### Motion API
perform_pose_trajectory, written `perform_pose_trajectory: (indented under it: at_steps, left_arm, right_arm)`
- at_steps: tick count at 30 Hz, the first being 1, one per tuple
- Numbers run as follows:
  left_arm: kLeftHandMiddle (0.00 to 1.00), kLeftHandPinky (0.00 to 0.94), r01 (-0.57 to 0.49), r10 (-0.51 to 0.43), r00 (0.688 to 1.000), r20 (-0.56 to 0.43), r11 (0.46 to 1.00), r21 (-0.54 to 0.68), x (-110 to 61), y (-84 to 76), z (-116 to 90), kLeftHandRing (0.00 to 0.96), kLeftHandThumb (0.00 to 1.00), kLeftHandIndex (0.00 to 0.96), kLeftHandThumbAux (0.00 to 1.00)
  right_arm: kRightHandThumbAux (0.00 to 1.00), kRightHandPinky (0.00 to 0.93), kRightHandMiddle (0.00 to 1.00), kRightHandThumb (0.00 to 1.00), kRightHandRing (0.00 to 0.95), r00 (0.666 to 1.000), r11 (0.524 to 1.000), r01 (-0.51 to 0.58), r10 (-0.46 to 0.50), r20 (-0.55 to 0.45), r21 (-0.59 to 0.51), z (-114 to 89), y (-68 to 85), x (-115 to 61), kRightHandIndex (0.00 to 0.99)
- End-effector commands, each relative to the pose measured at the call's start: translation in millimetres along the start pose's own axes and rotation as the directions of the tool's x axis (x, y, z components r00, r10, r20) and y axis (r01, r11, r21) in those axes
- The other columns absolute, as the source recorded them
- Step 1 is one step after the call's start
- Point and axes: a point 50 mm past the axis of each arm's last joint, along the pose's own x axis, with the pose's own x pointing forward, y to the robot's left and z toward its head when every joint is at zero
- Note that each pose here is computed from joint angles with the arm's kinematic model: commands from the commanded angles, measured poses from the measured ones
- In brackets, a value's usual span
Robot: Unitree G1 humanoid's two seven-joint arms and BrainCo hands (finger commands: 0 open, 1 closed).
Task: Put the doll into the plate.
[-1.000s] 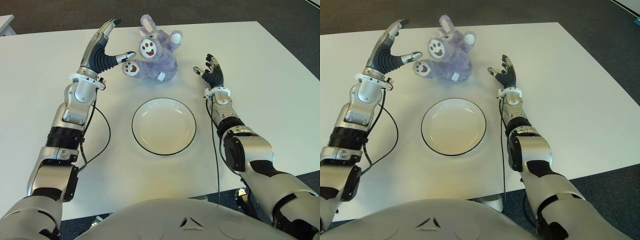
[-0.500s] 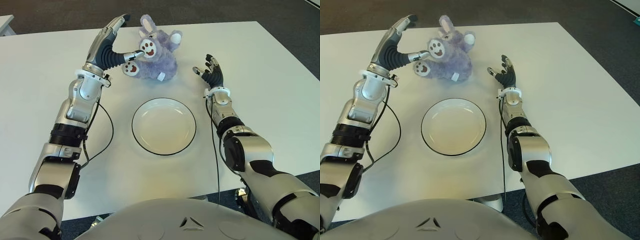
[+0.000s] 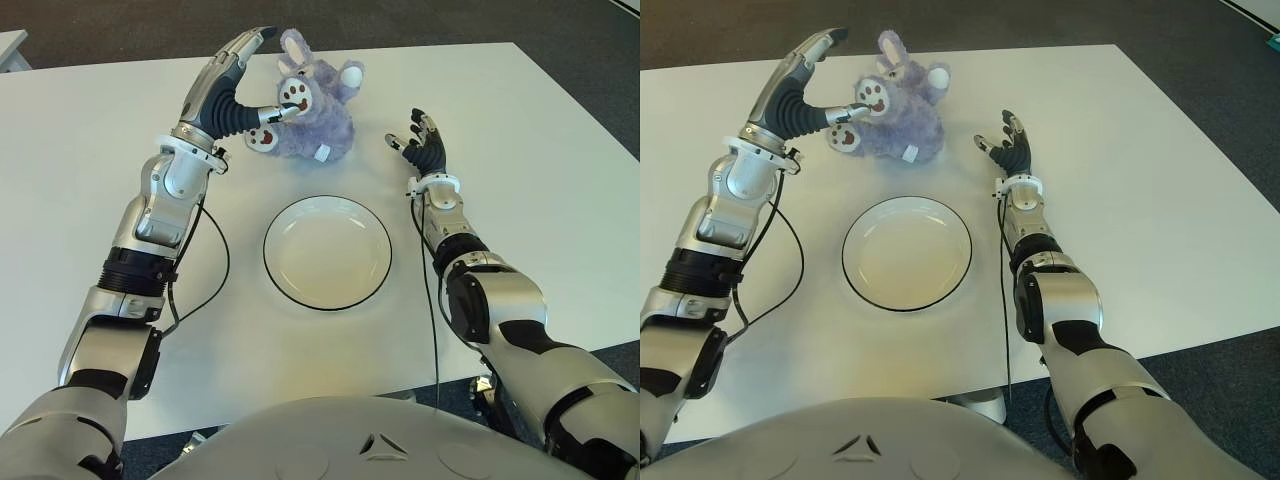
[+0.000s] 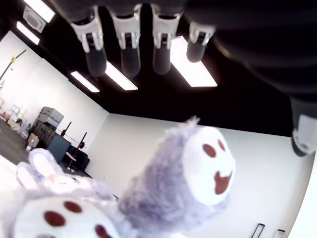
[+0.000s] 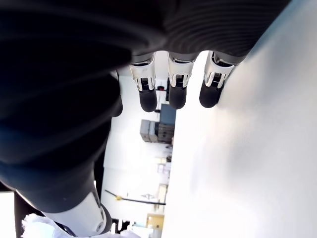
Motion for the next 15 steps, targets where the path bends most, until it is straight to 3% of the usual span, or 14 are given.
perform_pose_trajectory:
  at_steps: [1,15]
  left_arm:
    - [0.084,0.086,0.045,-0.045,0.999,-0.023,0.999,-0.011,-4.9,-8.4,-0.2,0.100,0.076,0.000,0.440]
    - [0.063,0.042,0.069,-0.068,0.997,0.021,0.995,-0.067,-7.7,-18.7,13.8,0.065,0.093,0.000,0.476]
  right_arm:
    - [0.814,0.043,0.028,0.299,0.005,0.966,0.999,-0.042,0.043,-0.253,0.007,-60.2,13.9,-30.1,0.085]
    - [0.820,0.038,0.029,0.329,0.003,0.968,0.999,-0.043,0.043,-0.248,0.008,-59.9,13.7,-30.1,0.091]
